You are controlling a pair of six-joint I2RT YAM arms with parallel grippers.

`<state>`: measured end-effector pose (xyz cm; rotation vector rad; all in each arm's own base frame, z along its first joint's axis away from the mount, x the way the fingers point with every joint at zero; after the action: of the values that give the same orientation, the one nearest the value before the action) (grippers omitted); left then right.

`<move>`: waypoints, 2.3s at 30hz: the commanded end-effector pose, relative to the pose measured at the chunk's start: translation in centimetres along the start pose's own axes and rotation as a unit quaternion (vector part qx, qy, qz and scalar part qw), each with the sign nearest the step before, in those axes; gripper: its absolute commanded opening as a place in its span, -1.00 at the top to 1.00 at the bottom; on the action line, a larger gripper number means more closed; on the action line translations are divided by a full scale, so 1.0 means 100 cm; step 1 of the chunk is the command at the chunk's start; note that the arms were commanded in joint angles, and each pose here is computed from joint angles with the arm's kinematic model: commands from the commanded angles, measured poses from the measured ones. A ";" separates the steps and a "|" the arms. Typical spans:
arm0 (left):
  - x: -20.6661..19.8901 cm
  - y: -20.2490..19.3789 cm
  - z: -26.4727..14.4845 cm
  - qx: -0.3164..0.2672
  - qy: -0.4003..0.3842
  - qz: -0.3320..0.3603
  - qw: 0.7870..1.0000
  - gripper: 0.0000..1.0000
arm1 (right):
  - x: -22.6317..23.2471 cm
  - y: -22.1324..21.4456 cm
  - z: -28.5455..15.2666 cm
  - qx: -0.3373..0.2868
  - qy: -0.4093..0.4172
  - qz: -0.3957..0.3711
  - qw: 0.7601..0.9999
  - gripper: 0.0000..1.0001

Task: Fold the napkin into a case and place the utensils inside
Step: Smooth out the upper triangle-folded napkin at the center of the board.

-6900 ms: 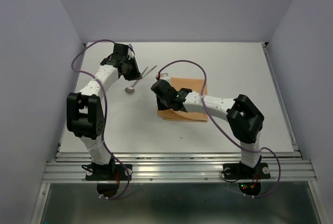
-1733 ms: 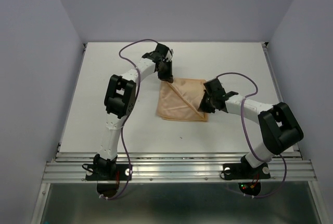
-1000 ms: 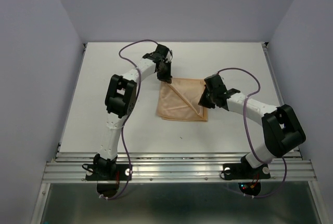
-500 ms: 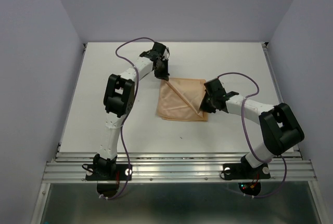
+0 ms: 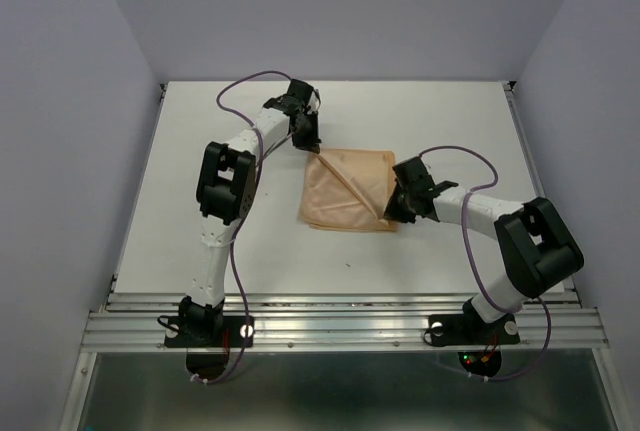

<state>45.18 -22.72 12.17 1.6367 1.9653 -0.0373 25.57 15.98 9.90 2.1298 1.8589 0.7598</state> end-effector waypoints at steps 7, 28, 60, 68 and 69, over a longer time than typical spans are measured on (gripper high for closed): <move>-0.009 0.017 -0.019 -0.029 -0.018 0.013 0.999 0.69 | 0.008 0.020 -0.032 -0.039 0.003 -0.013 0.999 0.92; 0.008 -0.002 0.003 0.002 -0.008 0.004 1.000 0.69 | -0.008 -0.024 0.001 0.029 -0.018 -0.006 0.999 0.92; -0.025 0.016 -0.106 -0.092 -0.039 0.018 0.995 0.67 | 0.021 0.042 -0.037 -0.056 -0.012 -0.056 0.997 0.90; -0.012 -0.004 -0.115 -0.089 -0.030 0.010 0.996 0.67 | 0.018 0.020 -0.009 0.005 0.004 -0.080 0.997 0.90; -0.011 -0.006 -0.114 -0.087 -0.029 0.009 0.996 0.67 | 0.016 0.017 -0.005 0.008 0.002 -0.080 0.997 0.90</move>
<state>40.53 -20.05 18.91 1.5866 1.9213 0.0439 26.70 16.54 12.34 1.9875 1.9639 0.6906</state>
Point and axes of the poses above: each gripper's point midway between its finger pads, its own z axis out along the fingers, its own x axis along the line the jaws close on, y = z × x, the point moved 9 cm from there along -z, back along the fingers, and after that the axes turned 14 degrees about -z, right-handed, at the moved point
